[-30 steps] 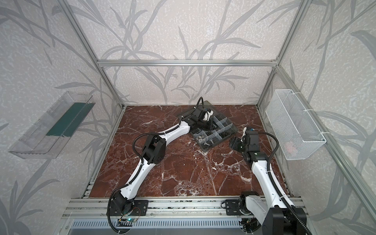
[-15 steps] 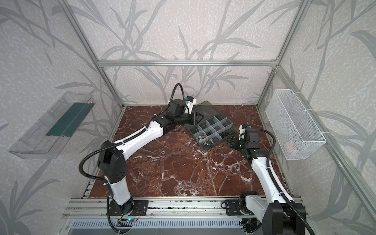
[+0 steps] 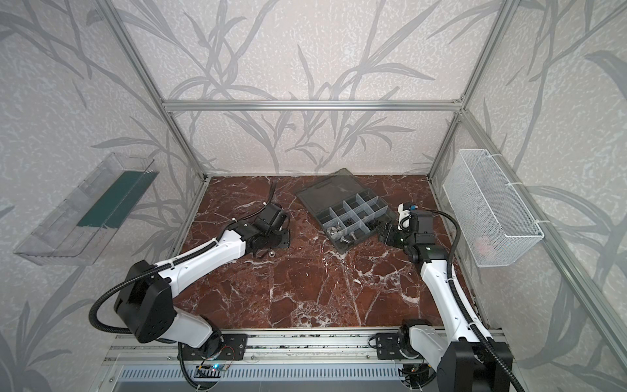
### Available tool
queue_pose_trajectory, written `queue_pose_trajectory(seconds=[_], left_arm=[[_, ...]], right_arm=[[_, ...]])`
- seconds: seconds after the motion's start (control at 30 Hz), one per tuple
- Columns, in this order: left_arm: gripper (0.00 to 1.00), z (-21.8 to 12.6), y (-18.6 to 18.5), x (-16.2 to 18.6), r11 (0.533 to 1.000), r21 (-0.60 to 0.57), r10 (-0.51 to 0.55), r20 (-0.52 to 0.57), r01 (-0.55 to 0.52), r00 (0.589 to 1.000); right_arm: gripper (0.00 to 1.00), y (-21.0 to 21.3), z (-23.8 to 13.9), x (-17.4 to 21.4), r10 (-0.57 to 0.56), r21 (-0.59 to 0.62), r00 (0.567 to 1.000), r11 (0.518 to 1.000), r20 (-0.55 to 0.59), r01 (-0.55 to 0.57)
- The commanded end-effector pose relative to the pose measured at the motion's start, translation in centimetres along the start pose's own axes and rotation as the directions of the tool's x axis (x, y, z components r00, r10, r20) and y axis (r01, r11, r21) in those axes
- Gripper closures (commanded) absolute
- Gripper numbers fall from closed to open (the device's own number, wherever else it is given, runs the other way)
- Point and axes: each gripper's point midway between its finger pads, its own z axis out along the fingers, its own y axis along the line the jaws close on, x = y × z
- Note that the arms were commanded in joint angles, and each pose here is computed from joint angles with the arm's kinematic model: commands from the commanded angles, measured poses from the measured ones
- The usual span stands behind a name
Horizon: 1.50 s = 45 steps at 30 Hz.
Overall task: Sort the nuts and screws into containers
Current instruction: 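Move the open left gripper over the last silver nut on the table, then lower the left gripper and grasp the silver nut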
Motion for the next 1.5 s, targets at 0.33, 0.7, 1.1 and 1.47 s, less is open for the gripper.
queue_pose_trajectory(seconds=[0.33,0.7,1.1,1.47], left_arm=[[0.55,2.3,5.2,5.9,0.959,-0.265,-0.148,-0.167,0.101,0.975],[0.57,5.5,5.5,6.7,0.965,-0.237,-0.162,-0.200,0.113,0.966],[0.51,7.2,5.6,6.3,0.972,-0.217,-0.144,-0.228,0.094,0.963],[0.43,8.9,6.6,6.5,0.973,-0.231,-0.091,-0.272,0.027,0.958]], right_arm=[[0.27,0.2,-0.2,0.0,0.022,-0.007,1.000,1.000,-0.003,-0.022],[0.27,0.0,-0.1,0.4,0.026,-0.002,1.000,1.000,-0.003,-0.026],[0.27,-0.2,0.1,0.5,0.030,0.004,1.000,1.000,-0.007,-0.030],[0.27,-0.3,0.2,0.5,0.029,0.008,1.000,1.000,-0.009,-0.029]])
